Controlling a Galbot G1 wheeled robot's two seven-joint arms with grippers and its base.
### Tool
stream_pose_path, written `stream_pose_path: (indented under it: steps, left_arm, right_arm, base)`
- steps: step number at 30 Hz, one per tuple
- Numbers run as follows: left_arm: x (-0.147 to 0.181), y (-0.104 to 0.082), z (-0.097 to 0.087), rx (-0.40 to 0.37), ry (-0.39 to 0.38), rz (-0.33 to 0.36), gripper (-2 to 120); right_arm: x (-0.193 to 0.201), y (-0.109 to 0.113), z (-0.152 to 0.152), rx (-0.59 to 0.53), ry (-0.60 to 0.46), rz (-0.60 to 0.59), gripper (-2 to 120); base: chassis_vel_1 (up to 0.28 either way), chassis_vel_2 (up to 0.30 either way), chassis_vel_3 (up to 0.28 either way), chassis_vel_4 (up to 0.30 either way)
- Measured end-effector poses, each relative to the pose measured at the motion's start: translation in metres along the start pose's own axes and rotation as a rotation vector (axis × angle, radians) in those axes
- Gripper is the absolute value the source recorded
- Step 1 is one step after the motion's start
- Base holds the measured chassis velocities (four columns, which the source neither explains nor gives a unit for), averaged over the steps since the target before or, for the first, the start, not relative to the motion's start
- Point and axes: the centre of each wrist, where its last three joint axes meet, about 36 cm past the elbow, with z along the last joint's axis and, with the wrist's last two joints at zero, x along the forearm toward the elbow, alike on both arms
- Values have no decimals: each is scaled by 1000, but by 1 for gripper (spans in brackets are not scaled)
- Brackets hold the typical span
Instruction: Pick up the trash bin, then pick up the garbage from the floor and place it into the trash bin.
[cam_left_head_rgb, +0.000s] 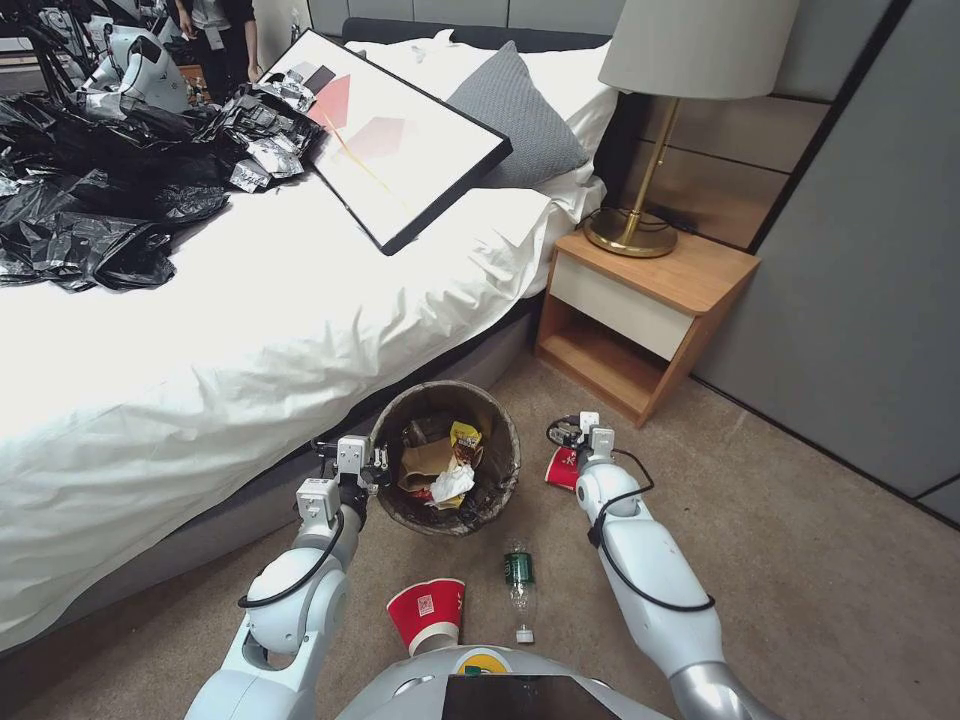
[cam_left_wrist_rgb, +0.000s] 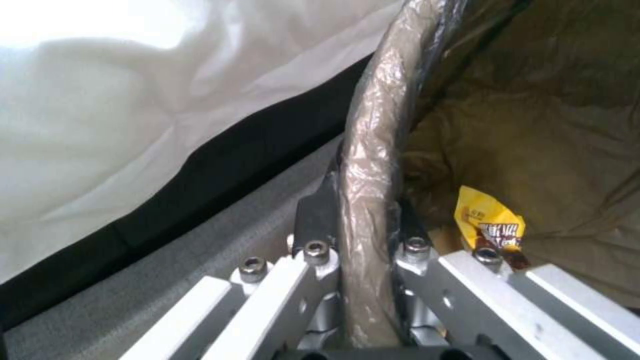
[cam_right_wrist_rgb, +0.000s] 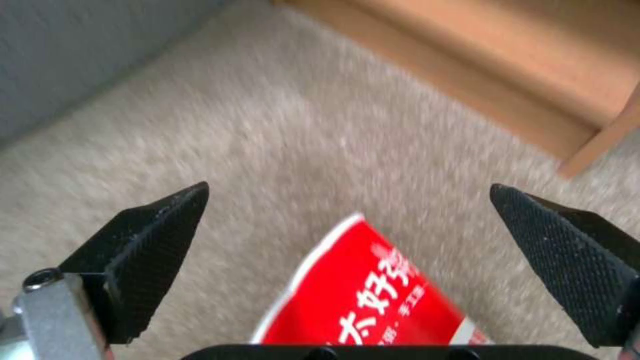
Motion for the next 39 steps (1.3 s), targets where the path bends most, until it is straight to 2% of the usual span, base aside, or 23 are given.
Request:
stream_pose_path:
  steps: [6,16,39]
  left_arm:
    - [1,2,1,-5,5,-3,3]
    - [1,1,2,-4,8,0,3]
    - [1,0,0,-3,1,-1,3]
  right_arm:
    - [-28,-7,20,17,42,19,100]
    - [-47,-11,31,22,40,36,100]
    - [-35,-14,56,21,118,91,100]
  base:
    - [0,0,0,0]
    - [0,0,0,0]
    - [0,0,0,0]
